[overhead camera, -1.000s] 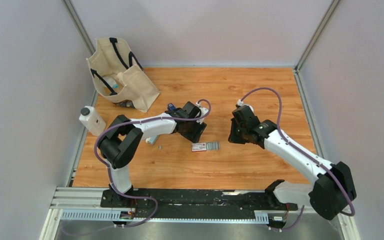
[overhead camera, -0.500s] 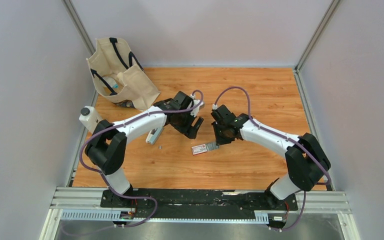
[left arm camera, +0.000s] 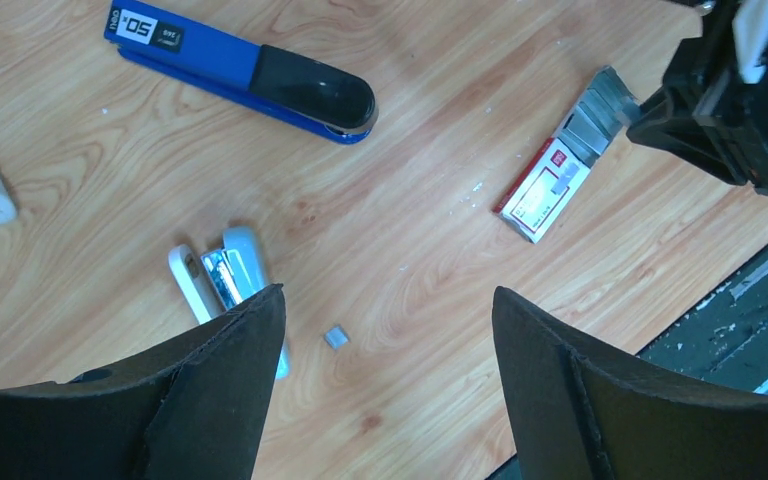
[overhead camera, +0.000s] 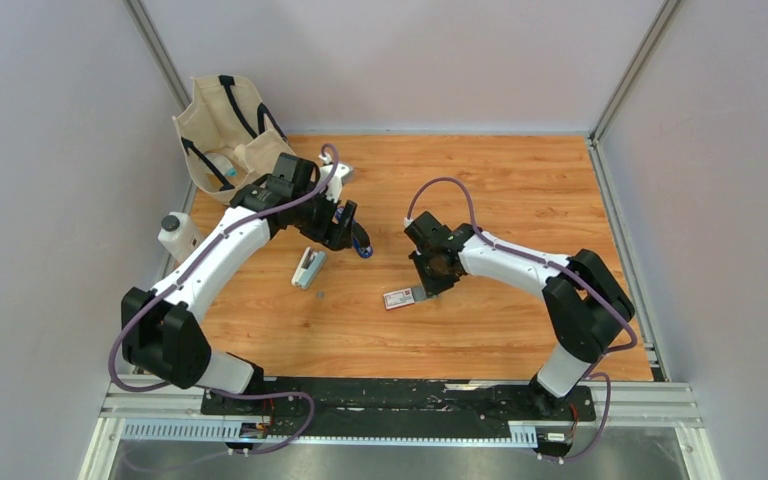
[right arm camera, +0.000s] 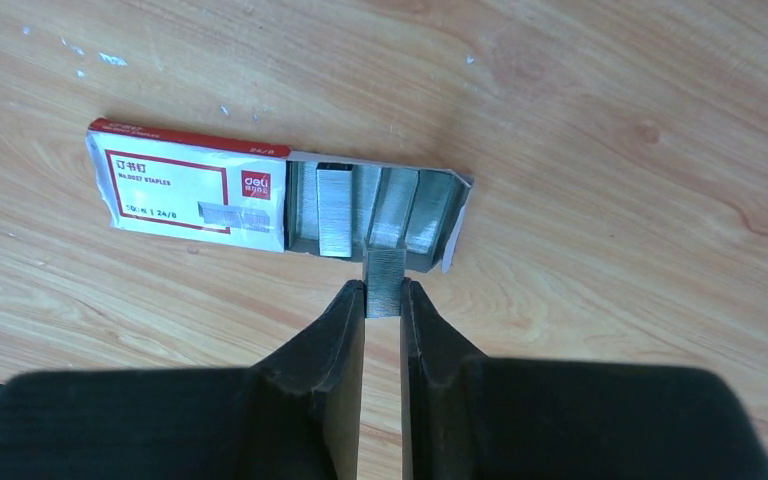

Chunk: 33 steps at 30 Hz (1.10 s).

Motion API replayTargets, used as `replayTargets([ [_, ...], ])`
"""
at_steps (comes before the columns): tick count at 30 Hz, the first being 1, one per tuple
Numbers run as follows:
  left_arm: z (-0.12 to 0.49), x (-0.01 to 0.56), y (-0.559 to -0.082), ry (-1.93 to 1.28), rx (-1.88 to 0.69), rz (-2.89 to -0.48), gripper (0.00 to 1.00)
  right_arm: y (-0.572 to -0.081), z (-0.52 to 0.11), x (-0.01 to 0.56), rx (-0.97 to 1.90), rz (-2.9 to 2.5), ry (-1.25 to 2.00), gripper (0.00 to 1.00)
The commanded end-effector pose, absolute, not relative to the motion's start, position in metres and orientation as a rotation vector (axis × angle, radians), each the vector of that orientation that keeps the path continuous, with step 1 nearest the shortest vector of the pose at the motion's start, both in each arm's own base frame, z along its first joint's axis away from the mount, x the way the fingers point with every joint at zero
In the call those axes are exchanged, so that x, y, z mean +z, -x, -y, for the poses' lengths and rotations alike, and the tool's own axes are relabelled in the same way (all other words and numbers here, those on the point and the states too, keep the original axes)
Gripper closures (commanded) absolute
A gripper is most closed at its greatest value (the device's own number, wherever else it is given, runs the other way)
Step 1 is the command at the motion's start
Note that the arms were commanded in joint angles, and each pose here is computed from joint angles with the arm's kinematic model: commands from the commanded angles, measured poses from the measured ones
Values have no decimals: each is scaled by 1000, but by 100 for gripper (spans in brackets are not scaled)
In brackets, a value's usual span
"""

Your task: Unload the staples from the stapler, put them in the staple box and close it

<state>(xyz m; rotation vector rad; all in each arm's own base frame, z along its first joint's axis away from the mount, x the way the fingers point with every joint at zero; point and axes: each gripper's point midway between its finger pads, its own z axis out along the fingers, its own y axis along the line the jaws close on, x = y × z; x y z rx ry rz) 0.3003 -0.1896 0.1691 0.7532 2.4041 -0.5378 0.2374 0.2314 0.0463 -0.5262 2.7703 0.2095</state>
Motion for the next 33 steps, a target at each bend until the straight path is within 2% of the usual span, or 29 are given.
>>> replayTargets([
  [1, 181, 172, -286, -784, -561, -2397, 16, -240, -241, 54, 228, -2752, 593, 86],
  [28, 178, 170, -286, -764, -544, -2401, 16, -243, -246, 40, 211, -2787, 627, 85],
  [33, 178, 169, -286, -765, -540, -2404, 17, -244, -247, 40, 212, -2785, 629, 82],
])
